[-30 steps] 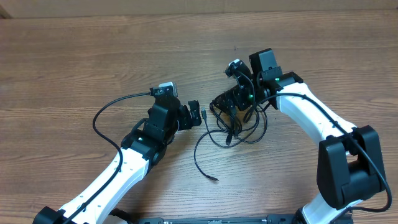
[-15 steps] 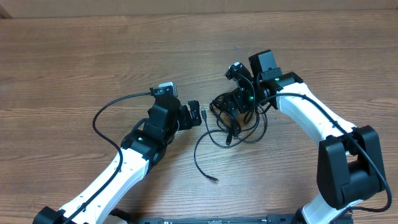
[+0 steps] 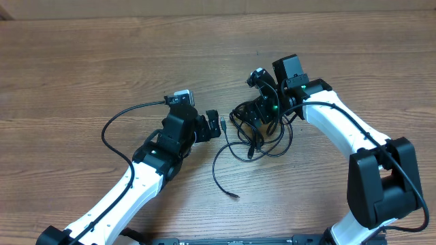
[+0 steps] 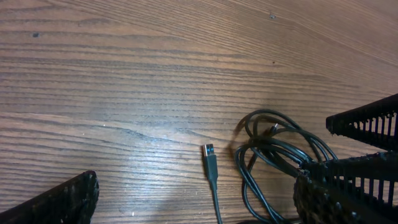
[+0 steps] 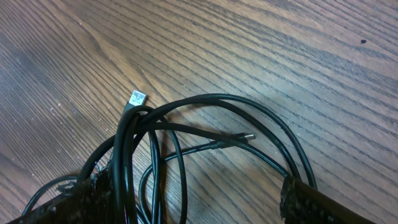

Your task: Untangle cables

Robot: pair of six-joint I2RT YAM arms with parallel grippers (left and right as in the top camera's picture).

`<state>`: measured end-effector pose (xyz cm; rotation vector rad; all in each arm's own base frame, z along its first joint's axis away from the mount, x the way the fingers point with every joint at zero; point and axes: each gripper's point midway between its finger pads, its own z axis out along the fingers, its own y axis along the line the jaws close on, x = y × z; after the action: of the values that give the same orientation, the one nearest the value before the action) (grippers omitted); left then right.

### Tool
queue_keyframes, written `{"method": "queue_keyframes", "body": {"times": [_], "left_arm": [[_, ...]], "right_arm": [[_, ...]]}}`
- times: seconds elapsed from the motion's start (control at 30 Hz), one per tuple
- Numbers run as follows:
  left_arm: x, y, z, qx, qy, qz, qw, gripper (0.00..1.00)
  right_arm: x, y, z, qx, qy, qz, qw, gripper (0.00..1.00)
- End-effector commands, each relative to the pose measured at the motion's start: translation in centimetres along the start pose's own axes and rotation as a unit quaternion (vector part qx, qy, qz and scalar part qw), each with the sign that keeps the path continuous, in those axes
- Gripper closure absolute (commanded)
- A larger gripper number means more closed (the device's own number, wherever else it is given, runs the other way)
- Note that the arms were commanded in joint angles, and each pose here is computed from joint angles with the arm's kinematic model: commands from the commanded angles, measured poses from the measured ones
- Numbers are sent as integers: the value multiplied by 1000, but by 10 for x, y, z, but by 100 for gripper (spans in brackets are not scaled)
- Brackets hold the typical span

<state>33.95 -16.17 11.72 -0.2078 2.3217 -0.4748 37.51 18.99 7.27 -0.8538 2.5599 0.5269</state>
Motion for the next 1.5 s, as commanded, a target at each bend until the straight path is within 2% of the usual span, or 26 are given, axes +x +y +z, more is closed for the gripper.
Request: {"method": "queue_keyframes", "body": {"times": [0.0, 0.13, 0.27, 0.6, 0.9, 1.0, 1.07, 1.17, 1.47], "left_arm": [[-2, -1, 1, 1, 0, -4, 1000, 0], [-2, -1, 1, 1, 0, -4, 1000, 0], [-2, -1, 1, 1, 0, -4, 1000, 0], [-2, -1, 1, 1, 0, -4, 1000, 0], [-2, -1, 1, 1, 0, -4, 1000, 0], [-2, -1, 1, 1, 0, -4, 1000, 1], [-2, -1, 1, 1, 0, -4, 1000, 1], [-2, -1, 1, 1, 0, -4, 1000, 0], [-2, -1, 1, 1, 0, -4, 1000, 0]], "right_arm": [[1, 8, 4, -4, 2, -14, 1000, 13], [-3, 19, 7, -9, 0, -41, 999, 14], [-6, 19, 9, 1, -4, -50, 999, 18], [5, 14, 24, 1, 19, -42, 999, 36], [6, 14, 25, 1, 20, -42, 999, 60], [6, 14, 25, 1, 19, -43, 999, 73], [6, 14, 25, 1, 20, -42, 999, 87], [6, 14, 25, 1, 20, -40, 999, 96], [0, 15, 20, 1, 20, -30, 999, 96]]}}
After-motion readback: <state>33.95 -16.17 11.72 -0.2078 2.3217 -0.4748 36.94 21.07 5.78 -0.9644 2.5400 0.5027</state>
